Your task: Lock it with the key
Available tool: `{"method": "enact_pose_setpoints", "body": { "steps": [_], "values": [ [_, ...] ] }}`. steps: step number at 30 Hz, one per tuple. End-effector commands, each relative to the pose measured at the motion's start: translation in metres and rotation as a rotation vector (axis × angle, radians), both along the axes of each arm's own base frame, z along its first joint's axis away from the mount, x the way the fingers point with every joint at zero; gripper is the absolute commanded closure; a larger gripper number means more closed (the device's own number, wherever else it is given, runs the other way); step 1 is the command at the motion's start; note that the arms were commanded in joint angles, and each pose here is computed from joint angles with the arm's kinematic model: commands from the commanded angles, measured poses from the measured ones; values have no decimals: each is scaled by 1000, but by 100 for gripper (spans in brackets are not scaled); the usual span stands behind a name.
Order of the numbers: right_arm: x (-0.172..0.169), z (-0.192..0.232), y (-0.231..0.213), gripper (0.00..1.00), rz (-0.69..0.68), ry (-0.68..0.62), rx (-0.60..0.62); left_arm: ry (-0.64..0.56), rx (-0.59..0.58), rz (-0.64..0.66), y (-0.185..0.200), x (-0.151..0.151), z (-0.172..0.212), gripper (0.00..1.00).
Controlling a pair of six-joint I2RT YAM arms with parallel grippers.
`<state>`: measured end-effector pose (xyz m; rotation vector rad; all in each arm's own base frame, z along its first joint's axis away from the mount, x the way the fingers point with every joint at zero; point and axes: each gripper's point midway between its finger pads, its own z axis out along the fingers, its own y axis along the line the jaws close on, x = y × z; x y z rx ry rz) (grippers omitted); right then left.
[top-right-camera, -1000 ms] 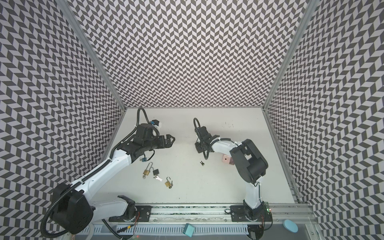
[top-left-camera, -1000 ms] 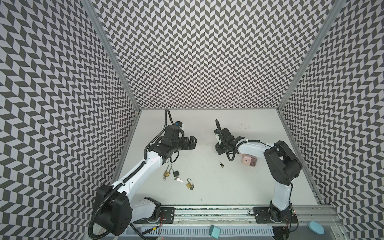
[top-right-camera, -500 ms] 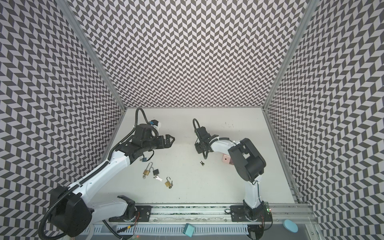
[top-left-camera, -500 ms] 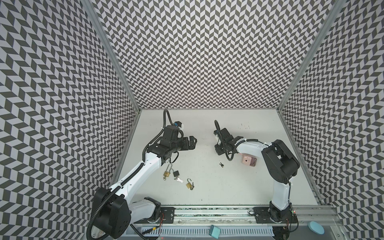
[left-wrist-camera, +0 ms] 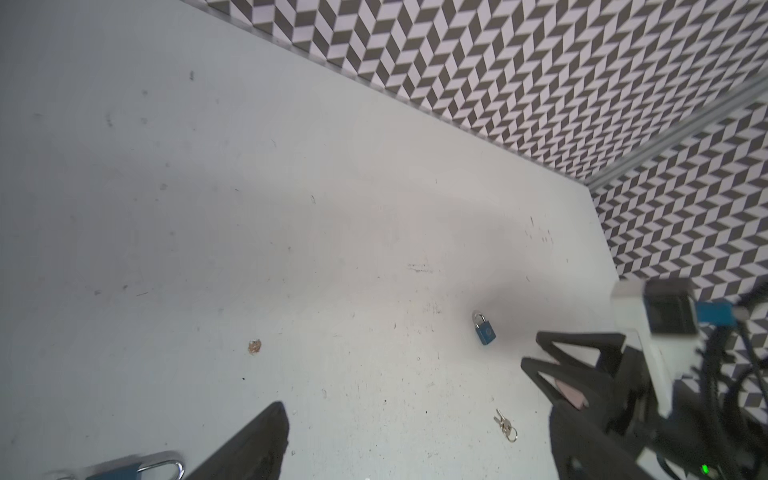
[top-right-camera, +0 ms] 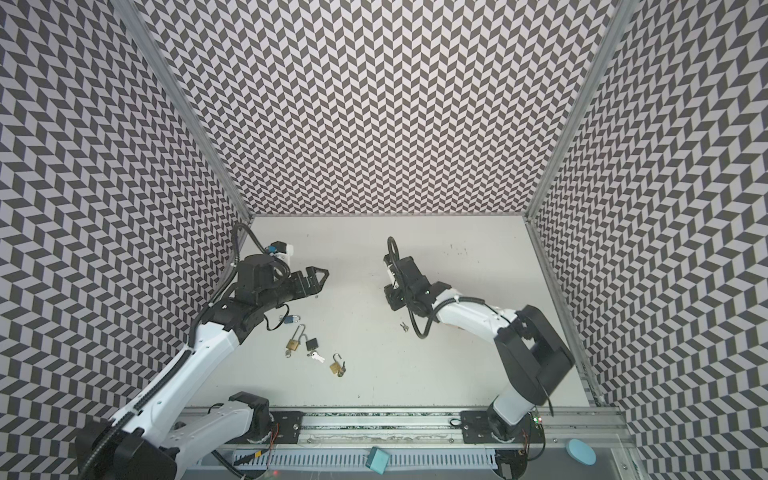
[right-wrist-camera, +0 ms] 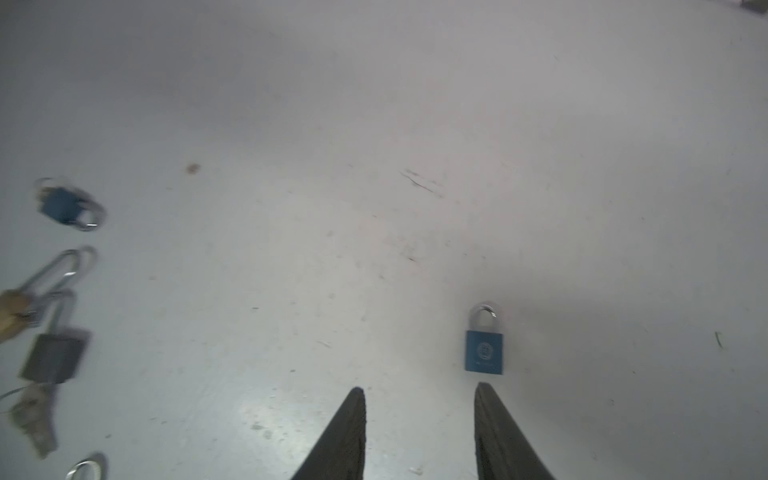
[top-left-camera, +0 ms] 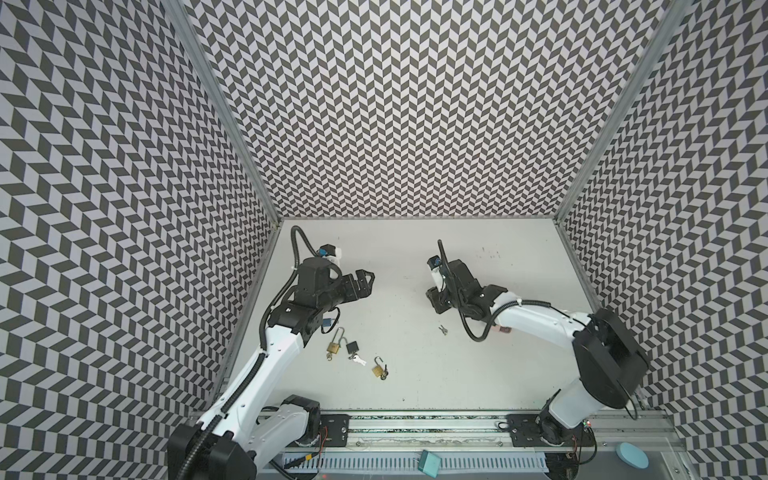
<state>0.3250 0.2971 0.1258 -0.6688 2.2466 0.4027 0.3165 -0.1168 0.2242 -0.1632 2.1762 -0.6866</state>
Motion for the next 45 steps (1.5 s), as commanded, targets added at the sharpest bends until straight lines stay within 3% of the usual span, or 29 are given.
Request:
{"method": "enact_pose_setpoints", "body": {
  "steps": [1,6,20,45],
  "values": [
    [-33,11,38,57,125,-57,80,-18,-67,51,14,-7,8,2],
    [-84,6,71,57,269,-42,81,-9,-108,148,43,-19,1,4],
    [-179,-49,129,58,378,97,-27,83,-255,280,91,-30,-36,9],
    [-180,-107,148,58,346,165,-230,66,-256,277,94,-26,-35,11]
  ]
}}
